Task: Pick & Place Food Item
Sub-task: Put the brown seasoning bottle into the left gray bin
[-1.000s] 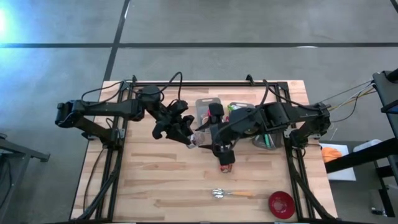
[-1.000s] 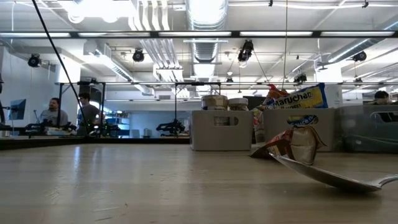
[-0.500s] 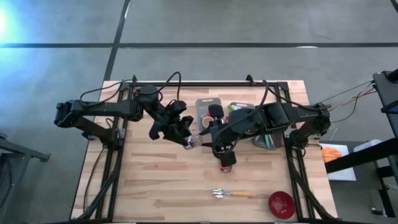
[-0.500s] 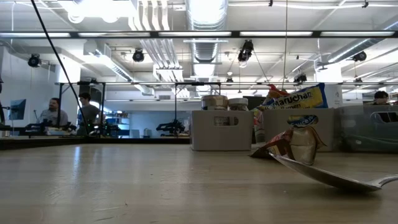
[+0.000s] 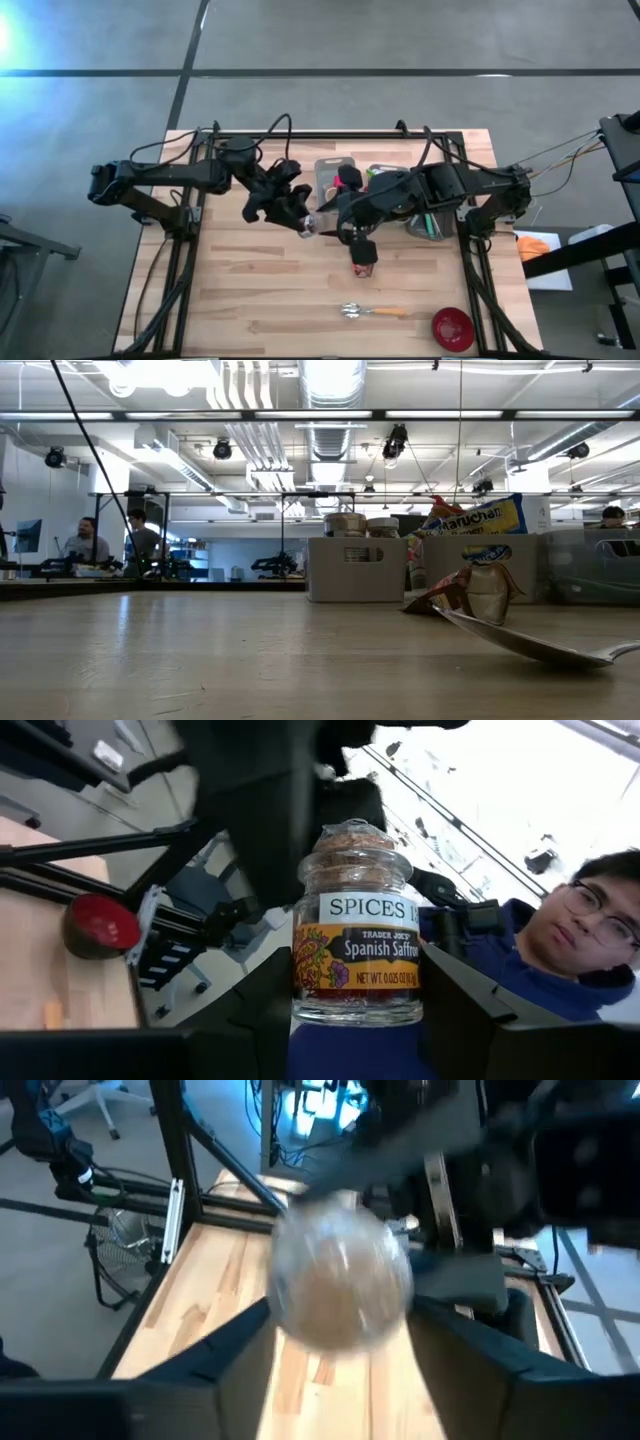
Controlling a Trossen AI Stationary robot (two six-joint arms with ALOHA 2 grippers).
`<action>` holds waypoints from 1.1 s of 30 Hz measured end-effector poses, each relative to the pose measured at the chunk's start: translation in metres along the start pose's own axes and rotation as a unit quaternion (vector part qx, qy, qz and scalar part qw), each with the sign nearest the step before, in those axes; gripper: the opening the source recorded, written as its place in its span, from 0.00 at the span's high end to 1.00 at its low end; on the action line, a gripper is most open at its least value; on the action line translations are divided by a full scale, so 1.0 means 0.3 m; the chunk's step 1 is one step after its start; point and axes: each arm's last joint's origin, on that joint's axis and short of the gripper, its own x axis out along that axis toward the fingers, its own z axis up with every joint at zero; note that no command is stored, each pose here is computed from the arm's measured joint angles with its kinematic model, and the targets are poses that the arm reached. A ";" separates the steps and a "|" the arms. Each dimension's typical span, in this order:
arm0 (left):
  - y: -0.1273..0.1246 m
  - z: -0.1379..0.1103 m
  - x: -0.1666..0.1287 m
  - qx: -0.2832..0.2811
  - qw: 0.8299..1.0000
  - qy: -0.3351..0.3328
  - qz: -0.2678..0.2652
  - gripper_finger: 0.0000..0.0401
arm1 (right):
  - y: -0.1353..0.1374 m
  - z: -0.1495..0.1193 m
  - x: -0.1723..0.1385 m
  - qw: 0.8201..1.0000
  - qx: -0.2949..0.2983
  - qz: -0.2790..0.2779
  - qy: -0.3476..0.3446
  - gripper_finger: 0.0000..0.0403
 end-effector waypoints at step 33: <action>0.011 0.003 -0.007 -0.003 1.000 -0.005 0.008 0.58 | 0.012 0.008 -0.002 0.999 -0.030 0.005 -0.013 0.41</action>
